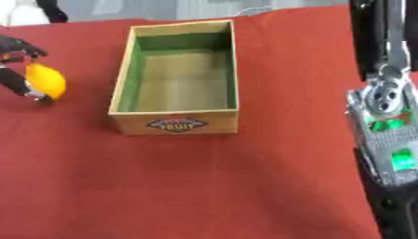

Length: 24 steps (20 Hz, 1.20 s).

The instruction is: Pick up objects on the table and place them in the box.

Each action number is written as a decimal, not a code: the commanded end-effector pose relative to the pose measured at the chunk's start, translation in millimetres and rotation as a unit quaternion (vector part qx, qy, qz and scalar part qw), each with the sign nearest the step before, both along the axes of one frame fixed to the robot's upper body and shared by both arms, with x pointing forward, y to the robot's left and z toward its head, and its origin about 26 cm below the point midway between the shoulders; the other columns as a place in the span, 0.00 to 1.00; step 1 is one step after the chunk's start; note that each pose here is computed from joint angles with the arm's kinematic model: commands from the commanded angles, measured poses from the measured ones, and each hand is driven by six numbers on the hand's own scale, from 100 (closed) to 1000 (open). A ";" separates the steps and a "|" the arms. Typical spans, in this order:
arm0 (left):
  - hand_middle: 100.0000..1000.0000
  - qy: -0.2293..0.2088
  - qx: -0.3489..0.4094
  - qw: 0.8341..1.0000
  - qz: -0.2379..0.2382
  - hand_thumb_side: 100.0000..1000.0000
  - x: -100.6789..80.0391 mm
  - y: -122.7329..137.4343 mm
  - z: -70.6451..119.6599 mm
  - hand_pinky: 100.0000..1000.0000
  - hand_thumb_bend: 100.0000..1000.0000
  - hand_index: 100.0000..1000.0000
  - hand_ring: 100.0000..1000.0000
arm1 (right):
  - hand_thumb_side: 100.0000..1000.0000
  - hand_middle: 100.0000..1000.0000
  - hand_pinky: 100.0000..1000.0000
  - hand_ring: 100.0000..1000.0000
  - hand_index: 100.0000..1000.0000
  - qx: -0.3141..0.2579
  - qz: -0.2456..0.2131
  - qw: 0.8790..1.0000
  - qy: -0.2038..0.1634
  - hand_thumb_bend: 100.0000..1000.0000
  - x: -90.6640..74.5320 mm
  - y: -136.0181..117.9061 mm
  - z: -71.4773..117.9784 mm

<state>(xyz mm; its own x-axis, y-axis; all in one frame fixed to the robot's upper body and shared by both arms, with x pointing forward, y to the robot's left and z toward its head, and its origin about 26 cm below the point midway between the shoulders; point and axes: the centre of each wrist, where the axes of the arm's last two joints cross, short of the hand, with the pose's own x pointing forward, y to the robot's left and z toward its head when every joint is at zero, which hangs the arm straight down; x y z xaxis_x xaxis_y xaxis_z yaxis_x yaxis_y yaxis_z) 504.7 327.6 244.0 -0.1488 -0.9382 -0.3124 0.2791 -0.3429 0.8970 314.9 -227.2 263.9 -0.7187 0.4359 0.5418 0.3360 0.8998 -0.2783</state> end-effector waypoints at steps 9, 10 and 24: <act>0.78 -0.031 -0.026 0.999 0.024 0.60 -0.4 7.9 11.4 0.62 0.69 0.98 0.75 | 1.00 0.49 0.78 0.70 0.81 -0.012 0.006 1.000 -0.021 0.00 -4.3 -0.5 13.3; 0.77 -0.032 -0.026 0.999 0.025 0.60 -0.4 7.8 11.3 0.61 0.68 0.96 0.75 | 1.00 0.49 0.78 0.70 0.81 -0.012 0.006 1.000 -0.021 0.00 -4.3 -0.5 13.5; 0.66 -0.041 -0.011 0.999 0.031 0.37 -0.4 9.8 10.6 0.56 0.36 0.86 0.69 | 1.00 0.48 0.78 0.70 0.81 -0.010 0.006 1.000 -0.019 0.00 -4.3 -1.1 12.7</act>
